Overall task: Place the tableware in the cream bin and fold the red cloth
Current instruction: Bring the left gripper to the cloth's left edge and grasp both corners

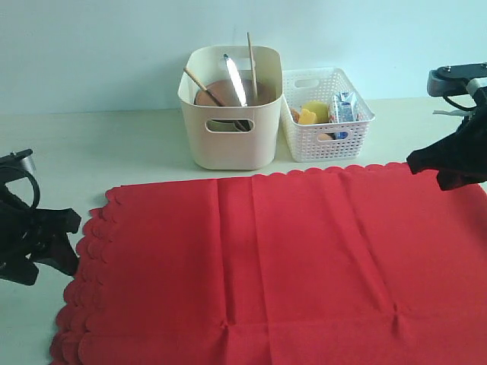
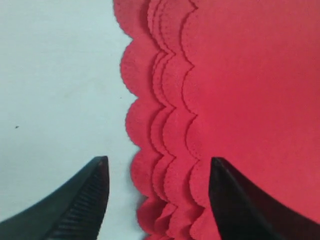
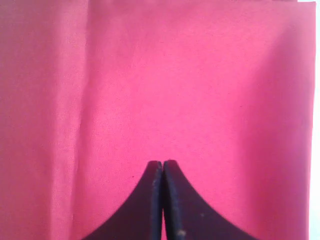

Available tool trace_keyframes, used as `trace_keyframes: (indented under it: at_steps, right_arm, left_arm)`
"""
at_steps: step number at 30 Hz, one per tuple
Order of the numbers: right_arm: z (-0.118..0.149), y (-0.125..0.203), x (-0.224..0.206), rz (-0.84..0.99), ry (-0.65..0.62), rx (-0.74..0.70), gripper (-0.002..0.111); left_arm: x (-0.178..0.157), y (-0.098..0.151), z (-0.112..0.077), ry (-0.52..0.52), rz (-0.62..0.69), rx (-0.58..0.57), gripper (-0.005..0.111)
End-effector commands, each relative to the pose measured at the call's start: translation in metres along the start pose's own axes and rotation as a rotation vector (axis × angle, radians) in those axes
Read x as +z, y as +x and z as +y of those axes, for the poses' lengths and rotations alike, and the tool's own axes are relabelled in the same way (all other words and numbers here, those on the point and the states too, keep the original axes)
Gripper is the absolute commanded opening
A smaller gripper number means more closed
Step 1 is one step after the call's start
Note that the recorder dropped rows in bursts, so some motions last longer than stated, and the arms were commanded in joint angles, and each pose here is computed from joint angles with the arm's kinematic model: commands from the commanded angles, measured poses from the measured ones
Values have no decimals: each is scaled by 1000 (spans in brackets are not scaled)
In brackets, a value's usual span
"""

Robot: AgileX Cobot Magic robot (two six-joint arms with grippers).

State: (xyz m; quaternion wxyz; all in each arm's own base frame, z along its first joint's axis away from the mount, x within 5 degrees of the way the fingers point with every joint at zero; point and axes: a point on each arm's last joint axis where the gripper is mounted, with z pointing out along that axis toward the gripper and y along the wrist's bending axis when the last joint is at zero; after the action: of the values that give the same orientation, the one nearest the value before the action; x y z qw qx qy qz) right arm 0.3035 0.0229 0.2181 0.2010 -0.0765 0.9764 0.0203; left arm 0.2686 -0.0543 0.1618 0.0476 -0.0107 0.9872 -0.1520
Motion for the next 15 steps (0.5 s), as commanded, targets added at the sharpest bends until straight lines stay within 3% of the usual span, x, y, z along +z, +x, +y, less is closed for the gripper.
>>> trace_keyframes:
  at_steps: [1, 9, 15]
  right_arm:
    - [-2, -1, 0, -18, 7, 3, 0]
    - [-1, -3, 0, -35, -5, 21, 0]
    - [-1, -3, 0, -42, -7, 24, 0]
  left_arm:
    - [9, -3, -5, 63, 0, 6, 58]
    - [18, -4, -3, 68, -11, 17, 66]
    - [24, -5, -1, 69, 6, 10, 66]
